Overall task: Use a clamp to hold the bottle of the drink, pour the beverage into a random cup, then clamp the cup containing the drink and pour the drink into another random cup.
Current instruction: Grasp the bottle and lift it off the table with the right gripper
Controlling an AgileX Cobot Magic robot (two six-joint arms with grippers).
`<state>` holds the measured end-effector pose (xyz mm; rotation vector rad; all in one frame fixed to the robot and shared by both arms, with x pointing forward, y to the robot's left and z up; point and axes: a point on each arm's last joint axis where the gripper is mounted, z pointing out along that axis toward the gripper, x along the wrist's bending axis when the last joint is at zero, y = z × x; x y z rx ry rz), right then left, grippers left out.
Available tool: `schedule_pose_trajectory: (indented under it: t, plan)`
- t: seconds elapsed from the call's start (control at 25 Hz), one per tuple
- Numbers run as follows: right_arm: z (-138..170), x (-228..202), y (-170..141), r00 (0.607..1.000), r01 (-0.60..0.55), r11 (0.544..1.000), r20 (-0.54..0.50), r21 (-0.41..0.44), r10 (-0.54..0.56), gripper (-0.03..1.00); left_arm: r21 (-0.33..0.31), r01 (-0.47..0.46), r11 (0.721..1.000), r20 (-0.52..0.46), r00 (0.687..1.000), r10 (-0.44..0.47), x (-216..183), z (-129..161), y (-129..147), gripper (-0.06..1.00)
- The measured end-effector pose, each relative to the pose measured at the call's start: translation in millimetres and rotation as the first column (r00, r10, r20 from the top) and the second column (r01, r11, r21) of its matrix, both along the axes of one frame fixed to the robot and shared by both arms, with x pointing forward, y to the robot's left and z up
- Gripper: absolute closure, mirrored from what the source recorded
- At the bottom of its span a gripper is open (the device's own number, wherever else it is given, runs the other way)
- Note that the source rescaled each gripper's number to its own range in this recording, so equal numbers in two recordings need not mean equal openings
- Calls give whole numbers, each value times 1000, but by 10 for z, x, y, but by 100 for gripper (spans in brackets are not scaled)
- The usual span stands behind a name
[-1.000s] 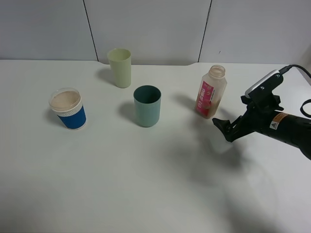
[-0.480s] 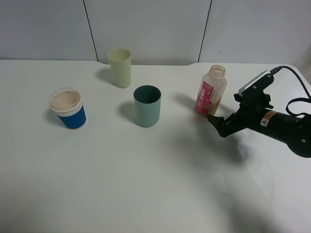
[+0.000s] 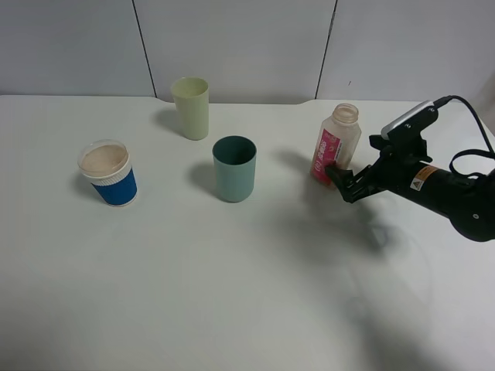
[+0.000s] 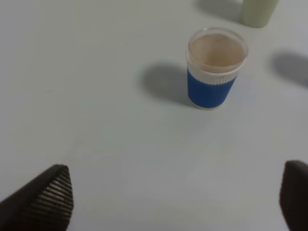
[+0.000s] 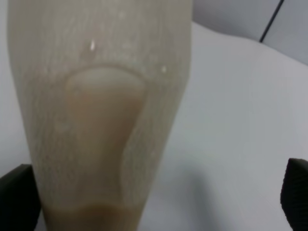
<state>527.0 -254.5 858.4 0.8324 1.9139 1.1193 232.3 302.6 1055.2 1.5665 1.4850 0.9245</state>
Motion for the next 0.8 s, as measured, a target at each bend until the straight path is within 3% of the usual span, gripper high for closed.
schedule_pose_trajectory:
  t: [0.4,0.8]
  plan:
    - [-179,56,49,999,-46,998,-18,36,47,-3,1,1,1000,0,1000,-1,0,0,0,37]
    - [-142,198,87,995,-90,995,39,44,89,-3,1,1,1000,0,1000,-1,0,0,0,37]
